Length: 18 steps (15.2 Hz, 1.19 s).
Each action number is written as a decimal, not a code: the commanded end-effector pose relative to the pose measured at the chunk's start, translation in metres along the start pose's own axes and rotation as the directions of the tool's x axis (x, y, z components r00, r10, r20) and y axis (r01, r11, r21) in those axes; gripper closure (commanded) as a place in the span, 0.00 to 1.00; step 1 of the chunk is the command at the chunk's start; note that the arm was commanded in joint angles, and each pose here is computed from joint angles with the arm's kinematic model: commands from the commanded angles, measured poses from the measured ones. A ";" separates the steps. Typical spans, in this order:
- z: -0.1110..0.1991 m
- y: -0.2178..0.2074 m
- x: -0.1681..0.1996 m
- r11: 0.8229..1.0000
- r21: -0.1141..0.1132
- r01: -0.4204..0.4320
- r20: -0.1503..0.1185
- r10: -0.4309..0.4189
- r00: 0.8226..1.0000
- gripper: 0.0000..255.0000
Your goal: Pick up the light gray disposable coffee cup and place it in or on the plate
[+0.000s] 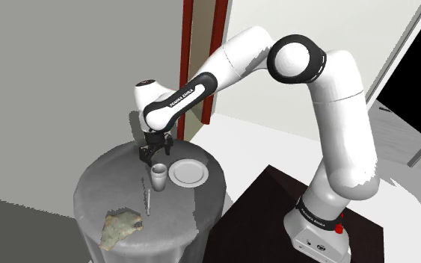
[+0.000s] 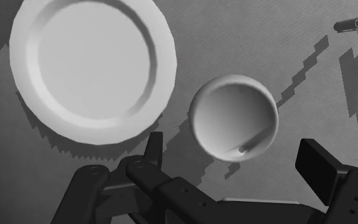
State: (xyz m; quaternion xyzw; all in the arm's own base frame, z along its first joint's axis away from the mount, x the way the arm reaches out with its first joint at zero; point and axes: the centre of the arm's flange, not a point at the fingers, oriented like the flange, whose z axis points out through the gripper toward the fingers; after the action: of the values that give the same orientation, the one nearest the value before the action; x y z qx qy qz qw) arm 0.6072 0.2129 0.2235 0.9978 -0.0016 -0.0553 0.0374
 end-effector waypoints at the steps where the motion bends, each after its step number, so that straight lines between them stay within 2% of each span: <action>1: 0.020 -0.011 0.015 1.000 -0.001 0.000 0.005 0.000 1.000 0.00; 9: 0.062 -0.012 0.016 1.000 -0.002 0.000 0.006 0.000 1.000 0.00; 17: 0.062 -0.012 0.016 1.000 -0.002 0.000 0.006 0.000 1.000 0.00; 18: 0.062 -0.012 0.016 1.000 -0.002 0.000 0.006 0.000 1.000 1.00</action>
State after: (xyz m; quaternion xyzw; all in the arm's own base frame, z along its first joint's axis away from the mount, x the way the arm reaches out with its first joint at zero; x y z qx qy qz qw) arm 0.6168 0.2202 0.1597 0.9976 -0.0018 -0.0581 0.0382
